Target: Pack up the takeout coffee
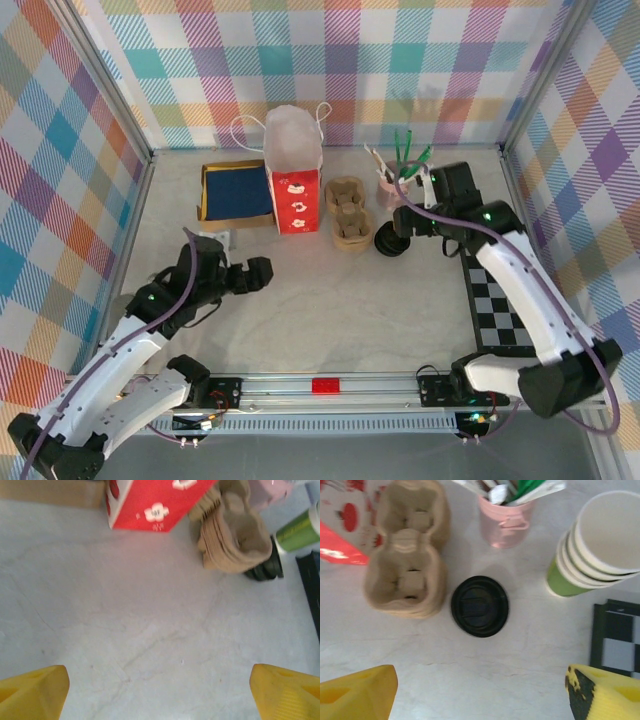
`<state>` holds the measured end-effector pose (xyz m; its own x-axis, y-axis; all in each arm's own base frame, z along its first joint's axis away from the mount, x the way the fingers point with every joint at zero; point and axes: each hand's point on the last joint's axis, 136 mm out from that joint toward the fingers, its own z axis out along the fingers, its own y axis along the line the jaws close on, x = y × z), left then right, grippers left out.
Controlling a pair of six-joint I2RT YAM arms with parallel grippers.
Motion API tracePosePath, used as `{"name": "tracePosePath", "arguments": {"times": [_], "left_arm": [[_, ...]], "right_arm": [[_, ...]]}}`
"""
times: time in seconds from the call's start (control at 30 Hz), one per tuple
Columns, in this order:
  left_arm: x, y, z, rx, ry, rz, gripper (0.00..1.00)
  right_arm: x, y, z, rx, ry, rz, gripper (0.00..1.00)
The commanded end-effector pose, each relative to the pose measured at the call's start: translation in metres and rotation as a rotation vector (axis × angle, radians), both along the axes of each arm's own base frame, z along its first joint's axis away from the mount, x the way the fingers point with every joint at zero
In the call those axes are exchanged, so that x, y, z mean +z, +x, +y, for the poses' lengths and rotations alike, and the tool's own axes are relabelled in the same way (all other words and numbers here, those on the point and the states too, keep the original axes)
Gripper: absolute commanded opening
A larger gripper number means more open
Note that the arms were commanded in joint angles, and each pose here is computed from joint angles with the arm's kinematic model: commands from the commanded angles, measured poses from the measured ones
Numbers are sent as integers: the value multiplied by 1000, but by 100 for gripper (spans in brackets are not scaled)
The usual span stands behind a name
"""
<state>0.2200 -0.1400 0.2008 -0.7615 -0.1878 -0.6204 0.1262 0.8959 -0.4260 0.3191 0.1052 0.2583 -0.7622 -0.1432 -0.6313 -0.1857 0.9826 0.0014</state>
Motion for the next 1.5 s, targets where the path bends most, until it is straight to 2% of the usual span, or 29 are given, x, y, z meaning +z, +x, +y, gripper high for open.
{"name": "tracePosePath", "arguments": {"times": [0.0,0.27,0.33,0.43,0.77,0.97,1.17,1.47], "left_arm": [[-2,-2,-9,2,-15,-20,93],[-11,-5,-14,-20,3,-11,93],[-11,-5,-13,-20,10,-13,93],[-12,-5,-13,-19,13,-15,93],[-14,-4,-13,-21,21,-16,93],[-16,-2,-13,-16,22,-14,93],[-18,-2,-12,-11,30,-9,93],[-20,-1,-10,-4,44,-7,93]], "right_arm": [[3,16,-25,-74,-145,24,85],[-15,64,-32,-83,-174,114,75],[-19,71,-38,-106,-192,135,70],[-23,80,-41,-104,-206,136,70],[-40,103,-53,-112,-193,179,58],[-51,116,-53,-87,-198,201,57],[-60,128,-53,-81,-201,229,52],[-72,134,-63,-111,-245,249,48]]}}
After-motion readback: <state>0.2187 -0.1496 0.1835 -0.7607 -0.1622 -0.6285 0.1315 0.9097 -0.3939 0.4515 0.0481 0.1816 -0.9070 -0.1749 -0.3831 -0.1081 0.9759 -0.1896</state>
